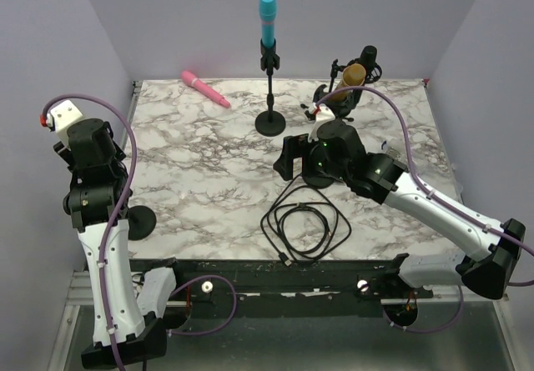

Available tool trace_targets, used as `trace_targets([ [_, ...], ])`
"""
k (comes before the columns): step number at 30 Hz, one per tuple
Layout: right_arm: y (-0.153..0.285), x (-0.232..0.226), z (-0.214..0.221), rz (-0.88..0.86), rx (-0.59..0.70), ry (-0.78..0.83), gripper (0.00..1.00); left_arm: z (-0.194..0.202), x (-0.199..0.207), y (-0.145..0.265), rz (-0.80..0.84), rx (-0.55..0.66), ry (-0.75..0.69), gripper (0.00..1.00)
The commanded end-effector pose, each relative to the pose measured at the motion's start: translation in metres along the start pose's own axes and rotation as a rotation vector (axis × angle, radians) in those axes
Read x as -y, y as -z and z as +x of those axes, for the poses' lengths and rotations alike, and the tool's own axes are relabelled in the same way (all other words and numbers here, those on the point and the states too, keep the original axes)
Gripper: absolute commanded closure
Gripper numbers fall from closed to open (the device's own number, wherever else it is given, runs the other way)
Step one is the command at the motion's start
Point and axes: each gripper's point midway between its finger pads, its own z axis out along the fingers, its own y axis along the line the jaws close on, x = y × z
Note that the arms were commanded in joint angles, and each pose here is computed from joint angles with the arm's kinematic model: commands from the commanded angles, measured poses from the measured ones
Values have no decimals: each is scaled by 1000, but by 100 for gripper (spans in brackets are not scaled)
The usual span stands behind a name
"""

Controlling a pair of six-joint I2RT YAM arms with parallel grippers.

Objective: Remove the microphone from the stand

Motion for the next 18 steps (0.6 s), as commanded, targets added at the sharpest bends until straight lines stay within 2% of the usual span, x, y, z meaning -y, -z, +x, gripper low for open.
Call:
trace_targets([
  [1, 4, -4, -4, -10, 2, 17, 0, -3, -2, -1, -3, 32, 22, 57],
  [18, 1, -7, 7, -41, -26, 15, 0, -6, -25, 21, -79, 51, 59, 49],
])
